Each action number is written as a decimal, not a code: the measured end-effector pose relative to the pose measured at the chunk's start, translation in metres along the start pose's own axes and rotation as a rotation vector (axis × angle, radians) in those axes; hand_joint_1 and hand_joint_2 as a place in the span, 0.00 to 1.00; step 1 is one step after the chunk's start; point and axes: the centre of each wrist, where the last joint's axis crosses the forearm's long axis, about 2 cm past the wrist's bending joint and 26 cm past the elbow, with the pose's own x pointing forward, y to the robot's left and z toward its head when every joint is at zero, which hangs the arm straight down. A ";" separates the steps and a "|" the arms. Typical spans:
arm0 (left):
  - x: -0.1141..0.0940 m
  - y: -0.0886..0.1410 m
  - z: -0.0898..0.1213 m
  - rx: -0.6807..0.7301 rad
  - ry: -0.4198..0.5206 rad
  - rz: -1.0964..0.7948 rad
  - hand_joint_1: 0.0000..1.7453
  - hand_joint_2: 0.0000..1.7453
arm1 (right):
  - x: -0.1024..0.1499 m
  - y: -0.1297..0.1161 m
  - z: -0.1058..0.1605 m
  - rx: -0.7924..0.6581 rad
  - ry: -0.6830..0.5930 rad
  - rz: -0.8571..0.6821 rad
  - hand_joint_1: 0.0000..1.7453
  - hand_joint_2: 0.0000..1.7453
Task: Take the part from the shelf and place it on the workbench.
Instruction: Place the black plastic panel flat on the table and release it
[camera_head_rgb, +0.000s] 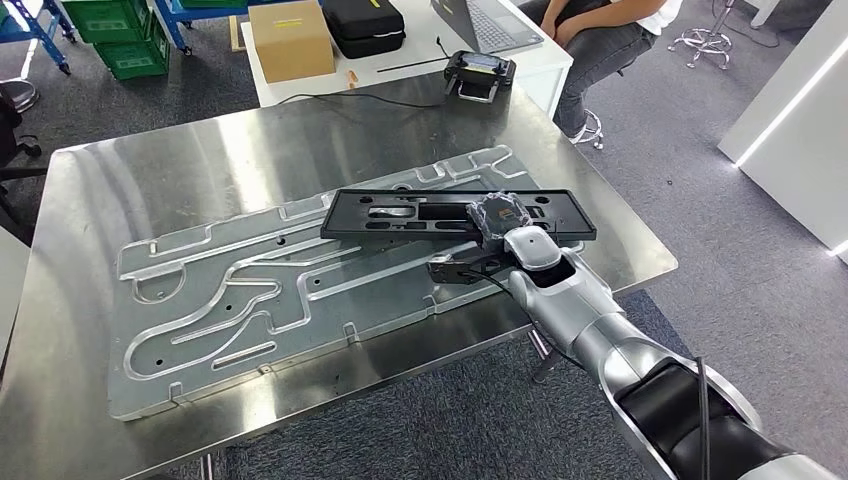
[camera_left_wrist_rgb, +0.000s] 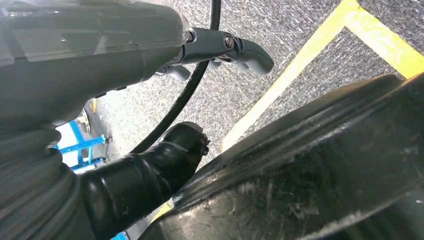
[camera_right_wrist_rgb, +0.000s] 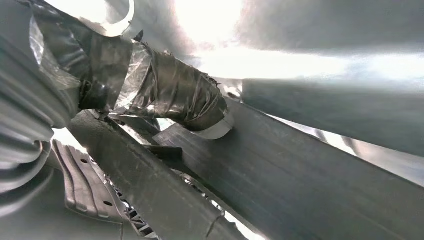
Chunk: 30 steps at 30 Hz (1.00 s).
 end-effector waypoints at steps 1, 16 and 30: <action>0.000 0.000 0.000 0.001 0.003 0.000 0.00 1.00 | 0.001 0.000 0.000 -0.010 0.009 0.006 1.00 1.00; -0.001 0.000 0.000 0.013 0.089 0.065 0.00 1.00 | 0.084 -0.042 -0.016 -0.078 -0.094 0.027 1.00 1.00; -0.002 0.000 0.000 0.012 0.088 0.106 0.00 1.00 | 0.095 -0.067 -0.015 -0.155 -0.144 0.031 1.00 1.00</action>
